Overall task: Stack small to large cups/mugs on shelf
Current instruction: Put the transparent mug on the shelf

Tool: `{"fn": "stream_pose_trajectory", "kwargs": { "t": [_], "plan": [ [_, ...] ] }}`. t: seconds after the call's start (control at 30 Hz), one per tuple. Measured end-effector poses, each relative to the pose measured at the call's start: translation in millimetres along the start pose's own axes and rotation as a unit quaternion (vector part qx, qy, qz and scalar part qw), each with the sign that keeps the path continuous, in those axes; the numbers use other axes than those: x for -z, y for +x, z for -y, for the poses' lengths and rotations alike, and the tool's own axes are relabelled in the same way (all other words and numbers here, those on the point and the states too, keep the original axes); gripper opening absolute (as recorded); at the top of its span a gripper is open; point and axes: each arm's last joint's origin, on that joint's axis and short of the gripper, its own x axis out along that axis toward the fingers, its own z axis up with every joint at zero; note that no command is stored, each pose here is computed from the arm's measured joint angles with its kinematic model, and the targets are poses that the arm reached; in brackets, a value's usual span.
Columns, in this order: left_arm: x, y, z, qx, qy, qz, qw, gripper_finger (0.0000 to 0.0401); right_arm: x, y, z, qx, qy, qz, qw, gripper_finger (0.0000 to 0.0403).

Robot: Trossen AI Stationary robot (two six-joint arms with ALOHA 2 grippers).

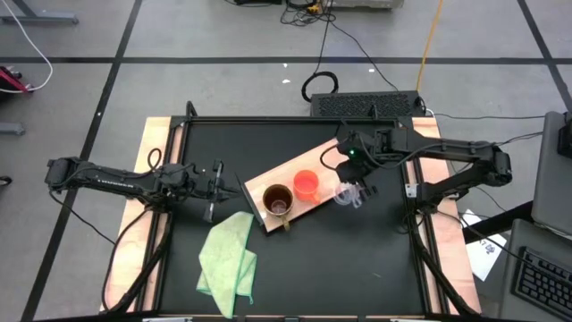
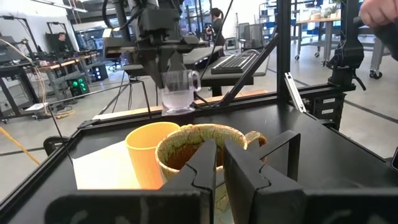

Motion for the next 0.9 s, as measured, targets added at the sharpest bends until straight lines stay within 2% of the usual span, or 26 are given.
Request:
{"fn": "stream_pose_trajectory", "kwargs": {
  "t": [0.13,0.43,0.9],
  "plan": [
    [0,0,0,-0.001,0.0,0.0,1.0,0.0031,-4,-5,9,-0.001,0.006,0.009,1.0,0.0],
    [0,0,0,-0.008,-0.001,0.0,1.0,0.0031,-12,6,46,-0.027,0.022,-0.054,0.998,0.0],
    [1,0,0,-0.008,-0.002,-0.008,1.0,0.0031,-12,18,88,-0.029,0.024,-0.079,0.996,0.0]
  ]
}}
